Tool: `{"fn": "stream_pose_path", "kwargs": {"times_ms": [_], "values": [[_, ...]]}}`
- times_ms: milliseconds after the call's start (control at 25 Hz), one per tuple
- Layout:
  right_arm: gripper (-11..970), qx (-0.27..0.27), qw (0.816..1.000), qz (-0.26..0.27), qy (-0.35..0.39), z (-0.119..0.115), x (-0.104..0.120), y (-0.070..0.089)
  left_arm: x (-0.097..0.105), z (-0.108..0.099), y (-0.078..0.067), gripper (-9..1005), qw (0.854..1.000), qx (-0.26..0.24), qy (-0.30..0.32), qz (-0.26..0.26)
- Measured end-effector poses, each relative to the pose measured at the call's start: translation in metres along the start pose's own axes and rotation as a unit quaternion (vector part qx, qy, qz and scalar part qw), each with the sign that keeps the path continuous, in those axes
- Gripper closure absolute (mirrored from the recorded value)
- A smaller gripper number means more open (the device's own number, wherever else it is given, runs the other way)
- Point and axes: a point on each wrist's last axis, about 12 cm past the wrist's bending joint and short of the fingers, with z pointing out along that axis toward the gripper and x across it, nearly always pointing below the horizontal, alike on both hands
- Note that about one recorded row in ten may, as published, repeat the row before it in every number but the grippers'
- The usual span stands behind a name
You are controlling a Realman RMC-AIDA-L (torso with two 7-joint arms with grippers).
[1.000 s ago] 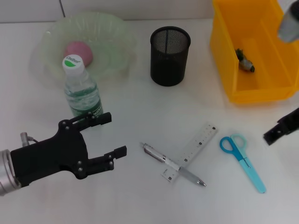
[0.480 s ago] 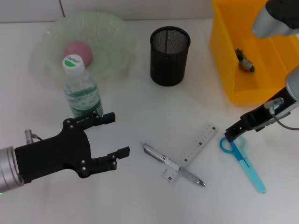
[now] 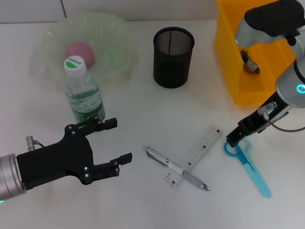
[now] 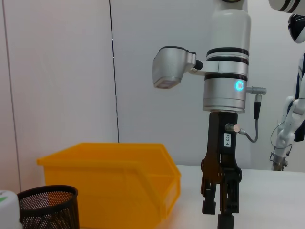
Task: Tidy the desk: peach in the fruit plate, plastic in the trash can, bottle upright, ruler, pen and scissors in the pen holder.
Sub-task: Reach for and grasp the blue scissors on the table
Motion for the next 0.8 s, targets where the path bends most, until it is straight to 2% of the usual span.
{"fn": "stream_pose_path", "kwargs": {"times_ms": [320,520,760,800], "values": [[235,-0.004,1.000,0.003,0.008,0.012,-0.001,0.000,0.001,-0.001,0.000,197,1.000,-0.003,0.000,-0.001],[457,-0.019,1.000,0.013,0.020,0.021,-0.002,0.000,0.001,-0.001,-0.001,197,1.000,-0.005,0.000,-0.002],[639,-0.023,0.999,0.020,0.021,0.028,-0.002,-0.001,0.001,-0.002,-0.001,197,1.000,-0.005,0.000,-0.004],[643,-0.023,0.999,0.021,0.022,0.029,-0.002,-0.002,0.001,-0.002,-0.001,197,1.000,-0.005,0.000,-0.004]]}}
